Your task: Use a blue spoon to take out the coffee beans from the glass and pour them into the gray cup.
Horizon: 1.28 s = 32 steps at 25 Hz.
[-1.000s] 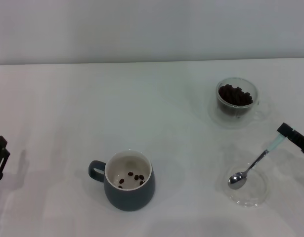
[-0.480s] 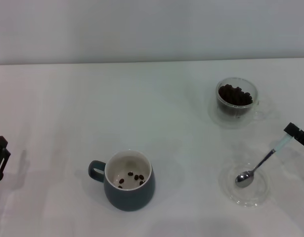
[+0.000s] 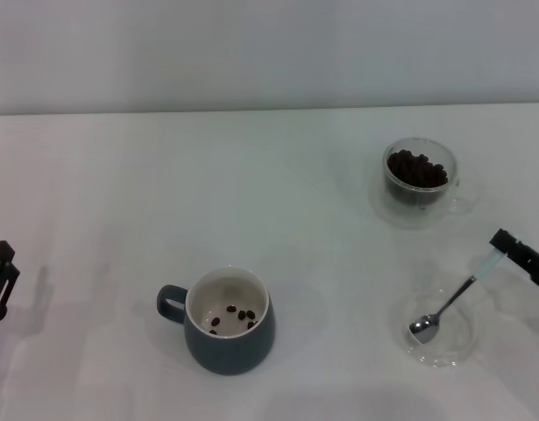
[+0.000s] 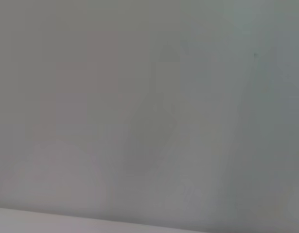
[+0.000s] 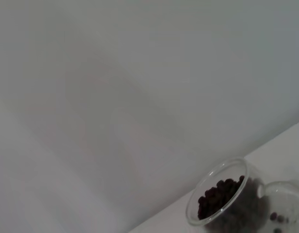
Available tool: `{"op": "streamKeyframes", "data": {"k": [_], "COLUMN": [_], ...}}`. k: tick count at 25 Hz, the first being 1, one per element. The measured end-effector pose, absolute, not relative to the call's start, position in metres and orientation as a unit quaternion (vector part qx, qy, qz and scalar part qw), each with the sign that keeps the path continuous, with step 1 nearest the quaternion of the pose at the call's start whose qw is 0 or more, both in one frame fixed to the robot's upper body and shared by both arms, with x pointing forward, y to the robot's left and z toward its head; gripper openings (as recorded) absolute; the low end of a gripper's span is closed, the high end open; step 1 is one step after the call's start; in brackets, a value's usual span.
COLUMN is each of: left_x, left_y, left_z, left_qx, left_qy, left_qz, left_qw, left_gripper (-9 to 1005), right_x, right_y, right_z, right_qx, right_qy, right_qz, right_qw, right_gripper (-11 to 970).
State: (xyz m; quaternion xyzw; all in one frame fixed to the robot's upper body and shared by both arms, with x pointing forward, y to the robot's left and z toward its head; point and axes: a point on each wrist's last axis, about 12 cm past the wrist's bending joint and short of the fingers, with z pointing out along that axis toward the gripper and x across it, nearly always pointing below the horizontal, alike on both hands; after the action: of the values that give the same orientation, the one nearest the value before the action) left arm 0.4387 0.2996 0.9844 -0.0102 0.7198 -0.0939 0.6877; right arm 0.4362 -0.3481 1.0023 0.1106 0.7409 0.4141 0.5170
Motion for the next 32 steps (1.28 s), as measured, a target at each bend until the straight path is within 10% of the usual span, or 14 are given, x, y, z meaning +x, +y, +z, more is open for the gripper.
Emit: {"op": "streamKeyframes", "data": {"k": [16,21,32], "left_x": [0.437,0.436,0.436], "left_y": [0.301,0.301,0.301], "left_z": [0.984,0.983,0.983], "left_qx": [-0.016,-0.016,-0.015], "left_qy": [0.721,0.721,0.722], "left_qz": [-0.093,-0.093,-0.092], "left_qw": [0.687,0.686,0.686], "left_gripper": [710,711,710], "right_x": [0.451,0.456,0.463], "right_y": [-0.338,-0.344,-0.376], "right_z": [0.998,1.001,1.029], "right_qx": [0.093,0.096,0.07], "right_qy": [0.762,0.761,0.663], "right_qz": [0.406,0.397,0.203], "right_qw": [0.496,0.504,0.717], "right_gripper": [216,368,368]}}
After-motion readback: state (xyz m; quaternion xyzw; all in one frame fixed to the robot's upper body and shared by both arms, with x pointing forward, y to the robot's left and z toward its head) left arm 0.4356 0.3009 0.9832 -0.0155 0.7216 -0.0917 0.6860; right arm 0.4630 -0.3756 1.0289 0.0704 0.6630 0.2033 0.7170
